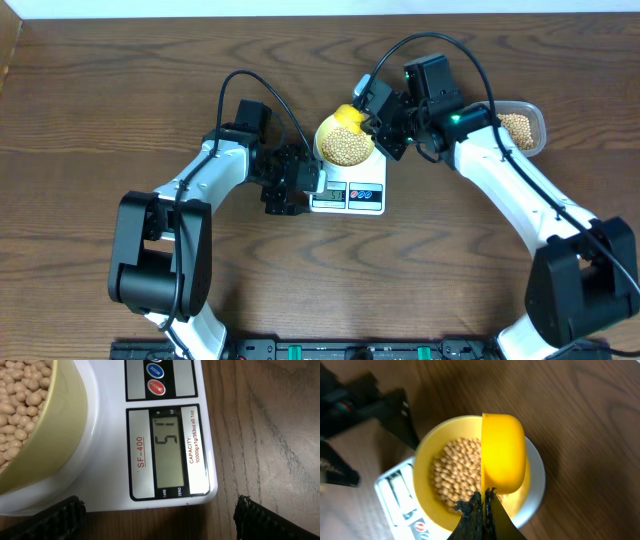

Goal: Scoop item into bowl and weigh 50g on scale
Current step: 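Tip the scoop with the right gripper to add soybeans into the bowl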

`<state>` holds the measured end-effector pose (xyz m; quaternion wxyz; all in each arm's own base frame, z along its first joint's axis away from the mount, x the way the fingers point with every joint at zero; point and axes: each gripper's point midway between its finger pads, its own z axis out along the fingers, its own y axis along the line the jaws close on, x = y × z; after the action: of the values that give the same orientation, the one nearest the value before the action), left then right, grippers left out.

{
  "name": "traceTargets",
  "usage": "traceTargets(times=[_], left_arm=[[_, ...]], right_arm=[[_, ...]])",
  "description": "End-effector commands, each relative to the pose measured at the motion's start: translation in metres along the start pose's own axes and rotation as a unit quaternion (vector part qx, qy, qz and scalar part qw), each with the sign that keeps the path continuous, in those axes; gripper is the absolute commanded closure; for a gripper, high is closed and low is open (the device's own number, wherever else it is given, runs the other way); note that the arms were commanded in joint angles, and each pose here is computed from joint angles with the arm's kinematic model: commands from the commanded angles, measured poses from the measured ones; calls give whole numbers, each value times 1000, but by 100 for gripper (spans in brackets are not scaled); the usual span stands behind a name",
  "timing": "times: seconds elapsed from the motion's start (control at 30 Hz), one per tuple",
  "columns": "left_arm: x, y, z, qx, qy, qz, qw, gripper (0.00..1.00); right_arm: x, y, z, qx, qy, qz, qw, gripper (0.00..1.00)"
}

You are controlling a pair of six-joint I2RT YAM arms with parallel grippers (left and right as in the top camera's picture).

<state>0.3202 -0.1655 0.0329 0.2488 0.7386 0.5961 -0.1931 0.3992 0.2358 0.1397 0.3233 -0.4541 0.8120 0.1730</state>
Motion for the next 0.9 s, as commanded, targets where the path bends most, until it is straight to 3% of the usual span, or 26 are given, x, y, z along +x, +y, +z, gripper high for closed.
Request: traceTargets(times=[0.0,0.3,0.87], left_arm=[[1,-6,6,12,-8,-1,1000,2],[1,-6,6,12,-8,-1,1000,3],[1,-6,6,12,-8,-1,1000,2]], right_arm=[[17,-13,10,32,34,-22,999,99],[24,-26,9,67,57,-28,996,99],[23,-6,26,36,60,-60,996,99]])
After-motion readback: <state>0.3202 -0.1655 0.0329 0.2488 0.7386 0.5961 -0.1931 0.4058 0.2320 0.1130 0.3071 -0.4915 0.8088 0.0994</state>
